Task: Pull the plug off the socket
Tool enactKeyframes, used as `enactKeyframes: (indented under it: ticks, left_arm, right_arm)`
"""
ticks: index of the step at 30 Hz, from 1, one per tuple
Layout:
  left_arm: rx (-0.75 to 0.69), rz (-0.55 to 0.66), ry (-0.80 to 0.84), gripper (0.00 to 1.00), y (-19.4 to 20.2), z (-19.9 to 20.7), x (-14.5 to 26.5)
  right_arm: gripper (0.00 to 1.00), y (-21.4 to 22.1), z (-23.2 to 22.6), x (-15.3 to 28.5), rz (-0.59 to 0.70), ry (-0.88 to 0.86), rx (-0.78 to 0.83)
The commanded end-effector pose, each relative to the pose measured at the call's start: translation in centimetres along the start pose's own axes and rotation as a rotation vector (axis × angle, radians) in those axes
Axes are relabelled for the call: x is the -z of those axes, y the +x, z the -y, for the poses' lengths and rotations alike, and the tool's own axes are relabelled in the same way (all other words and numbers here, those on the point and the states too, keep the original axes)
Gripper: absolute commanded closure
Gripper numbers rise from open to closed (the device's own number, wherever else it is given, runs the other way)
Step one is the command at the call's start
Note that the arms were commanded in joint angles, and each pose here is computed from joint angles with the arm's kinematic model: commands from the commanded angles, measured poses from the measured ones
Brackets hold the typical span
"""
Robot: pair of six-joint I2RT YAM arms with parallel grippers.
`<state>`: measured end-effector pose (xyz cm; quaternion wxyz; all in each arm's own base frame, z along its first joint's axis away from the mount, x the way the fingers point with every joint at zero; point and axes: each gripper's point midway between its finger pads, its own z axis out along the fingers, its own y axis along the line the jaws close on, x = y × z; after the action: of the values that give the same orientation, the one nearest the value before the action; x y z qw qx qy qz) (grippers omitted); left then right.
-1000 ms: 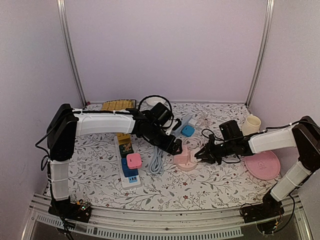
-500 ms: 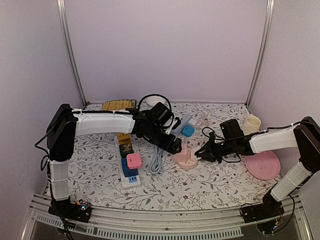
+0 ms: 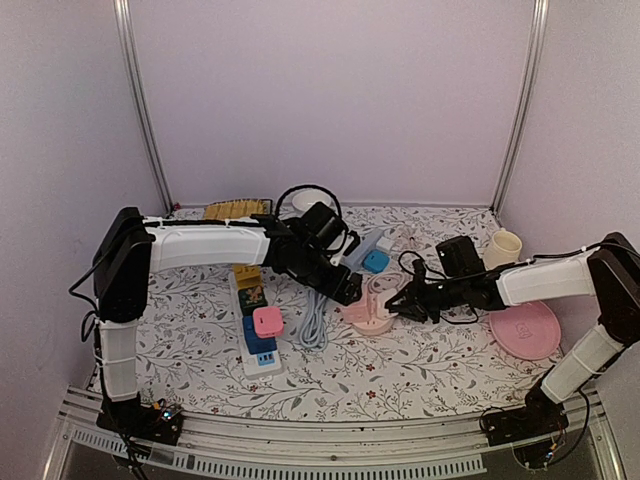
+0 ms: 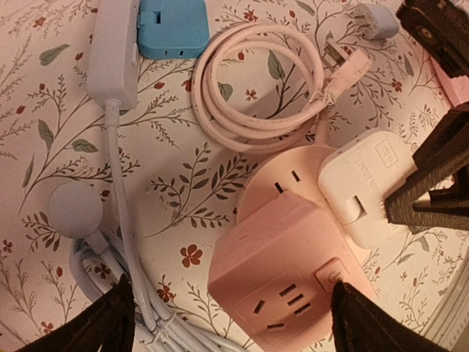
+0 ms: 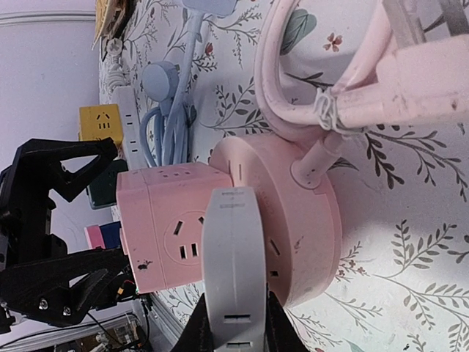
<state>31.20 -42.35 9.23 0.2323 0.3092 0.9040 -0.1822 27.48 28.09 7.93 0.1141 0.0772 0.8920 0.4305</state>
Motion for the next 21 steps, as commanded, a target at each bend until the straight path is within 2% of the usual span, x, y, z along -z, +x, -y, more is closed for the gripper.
enactKeyframes:
  ticks: [1,12,21]
  left_arm:
    - [-0.022,-0.152,-0.069,0.07,4.6,-1.3,-2.6]
    - [-0.007,-0.186,-0.083,0.07,5.7,-1.7,-2.9]
    - [0.006,-0.215,-0.104,0.07,7.1,-2.2,-3.2]
  right_arm:
    - [0.97,-1.2,-8.3,0.4,0.031,-0.232,0.190]
    - [0.97,-1.4,-9.3,-0.2,0.027,-0.273,0.166]
    - [0.97,-1.8,-10.7,-0.1,0.040,-0.397,0.093]
